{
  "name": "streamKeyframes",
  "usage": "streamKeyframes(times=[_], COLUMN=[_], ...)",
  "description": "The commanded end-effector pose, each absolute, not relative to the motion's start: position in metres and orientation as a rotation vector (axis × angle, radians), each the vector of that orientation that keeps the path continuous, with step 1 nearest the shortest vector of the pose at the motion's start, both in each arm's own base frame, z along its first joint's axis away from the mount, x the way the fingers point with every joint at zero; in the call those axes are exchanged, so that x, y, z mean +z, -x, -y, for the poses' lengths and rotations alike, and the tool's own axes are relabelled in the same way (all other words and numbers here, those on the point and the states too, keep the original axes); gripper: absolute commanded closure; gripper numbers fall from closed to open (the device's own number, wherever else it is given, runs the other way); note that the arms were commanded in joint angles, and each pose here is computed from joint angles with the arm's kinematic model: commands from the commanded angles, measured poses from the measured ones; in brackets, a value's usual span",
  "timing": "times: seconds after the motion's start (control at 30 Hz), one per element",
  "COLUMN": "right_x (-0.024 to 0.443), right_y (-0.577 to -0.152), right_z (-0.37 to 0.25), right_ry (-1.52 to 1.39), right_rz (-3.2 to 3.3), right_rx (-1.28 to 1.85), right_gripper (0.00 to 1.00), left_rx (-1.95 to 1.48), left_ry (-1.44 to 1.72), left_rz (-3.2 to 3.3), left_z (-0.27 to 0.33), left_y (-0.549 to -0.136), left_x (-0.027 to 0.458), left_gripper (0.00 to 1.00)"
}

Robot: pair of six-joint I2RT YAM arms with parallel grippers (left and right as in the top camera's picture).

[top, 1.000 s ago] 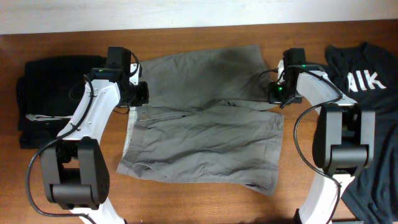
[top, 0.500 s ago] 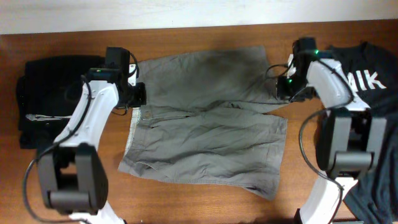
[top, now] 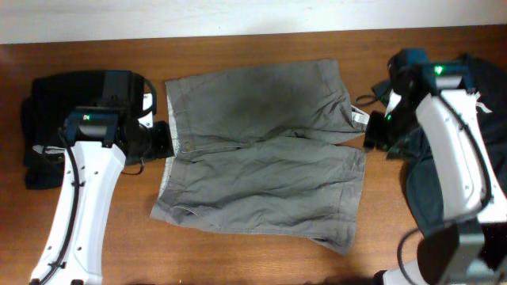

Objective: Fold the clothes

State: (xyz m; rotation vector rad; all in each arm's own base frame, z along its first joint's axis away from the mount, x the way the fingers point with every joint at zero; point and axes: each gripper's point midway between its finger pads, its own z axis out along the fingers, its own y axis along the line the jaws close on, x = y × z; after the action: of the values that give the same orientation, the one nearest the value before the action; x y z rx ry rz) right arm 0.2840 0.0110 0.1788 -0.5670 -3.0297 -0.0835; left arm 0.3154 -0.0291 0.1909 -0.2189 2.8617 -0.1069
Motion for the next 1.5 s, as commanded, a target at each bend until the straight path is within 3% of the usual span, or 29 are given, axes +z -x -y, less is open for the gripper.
streamKeyframes(times=[0.0, 0.2, 0.23, 0.43, 0.9, 1.2, 1.47], right_x=[0.168, 0.127, 0.121, 0.079, 0.017, 0.012, 0.019], right_y=[-0.253, -0.195, -0.187, -0.148, -0.122, -0.117, -0.115], right_z=[-0.025, -0.028, -0.031, -0.049, -0.064, -0.065, -0.079], right_ry=[0.631, 0.683, 0.683, 0.682, 0.641, 0.774, 1.023], right_rz=[2.958, 2.885, 2.869, 2.748, 2.724, 2.666, 2.496], right_rx=[-0.116, -0.124, -0.151, -0.270, -0.408, -0.388, -0.436], right_gripper=[0.50, 0.47, 0.42, 0.41, 0.41, 0.37, 0.42], left_rx=[-0.098, -0.092, -0.092, -0.112, -0.076, -0.106, -0.108], left_ry=[0.246, 0.249, 0.250, 0.249, 0.510, 0.624, 0.617], left_rz=[-2.890, -2.921, -2.924, -2.934, -3.051, -3.042, -3.022], left_z=[0.026, 0.026, 0.026, 0.028, 0.006, -0.010, -0.010], left_y=[-0.308, -0.300, -0.299, -0.297, -0.266, -0.263, -0.268], left_x=[0.188, 0.186, 0.186, 0.185, 0.133, 0.122, 0.122], left_gripper=[0.41, 0.41, 0.41, 0.41, 0.40, 0.40, 0.40])
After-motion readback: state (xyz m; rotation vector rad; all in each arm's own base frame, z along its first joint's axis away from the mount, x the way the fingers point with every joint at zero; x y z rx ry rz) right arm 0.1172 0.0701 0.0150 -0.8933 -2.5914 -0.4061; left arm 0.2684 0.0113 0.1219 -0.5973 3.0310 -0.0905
